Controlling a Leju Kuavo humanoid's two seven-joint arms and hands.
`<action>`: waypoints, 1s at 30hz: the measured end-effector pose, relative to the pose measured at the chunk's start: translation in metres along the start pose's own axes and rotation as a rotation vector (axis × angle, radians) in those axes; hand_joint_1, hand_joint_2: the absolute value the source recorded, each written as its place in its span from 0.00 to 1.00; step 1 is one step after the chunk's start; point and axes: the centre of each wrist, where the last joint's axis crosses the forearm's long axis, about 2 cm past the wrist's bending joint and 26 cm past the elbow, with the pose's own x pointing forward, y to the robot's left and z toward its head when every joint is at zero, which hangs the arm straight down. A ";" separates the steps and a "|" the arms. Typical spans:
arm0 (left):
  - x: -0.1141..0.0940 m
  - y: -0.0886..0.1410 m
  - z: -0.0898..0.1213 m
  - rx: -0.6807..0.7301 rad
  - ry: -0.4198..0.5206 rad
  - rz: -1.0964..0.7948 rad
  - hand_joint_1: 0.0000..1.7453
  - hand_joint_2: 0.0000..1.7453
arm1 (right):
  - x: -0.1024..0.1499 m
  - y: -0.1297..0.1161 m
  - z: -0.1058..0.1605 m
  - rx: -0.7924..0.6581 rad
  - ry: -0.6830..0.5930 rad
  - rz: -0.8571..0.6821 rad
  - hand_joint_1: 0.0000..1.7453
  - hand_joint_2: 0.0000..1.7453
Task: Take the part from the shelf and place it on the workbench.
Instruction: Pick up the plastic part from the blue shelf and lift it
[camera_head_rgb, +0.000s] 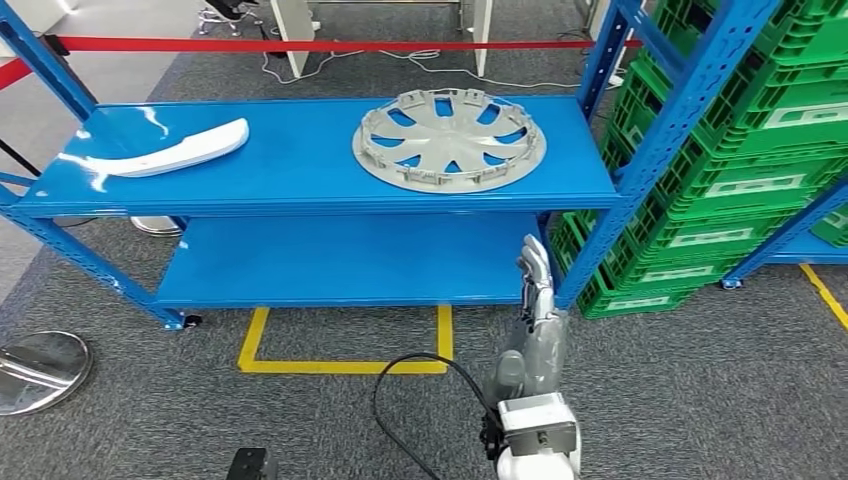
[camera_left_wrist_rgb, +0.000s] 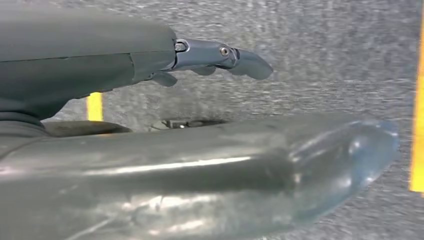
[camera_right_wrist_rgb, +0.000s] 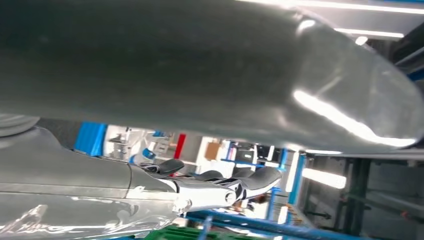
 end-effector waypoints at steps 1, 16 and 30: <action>0.001 -0.001 0.000 -0.003 -0.016 0.020 0.00 0.00 | 0.000 0.000 0.001 0.010 -0.010 0.019 0.00 0.00; 0.000 -0.005 0.001 -0.058 -0.134 0.234 0.00 0.00 | -0.001 -0.003 0.010 0.066 -0.022 0.057 0.00 0.00; -0.002 -0.002 0.001 -0.076 -0.118 0.222 0.00 0.00 | -0.002 -0.001 0.011 0.110 -0.013 0.046 0.00 0.00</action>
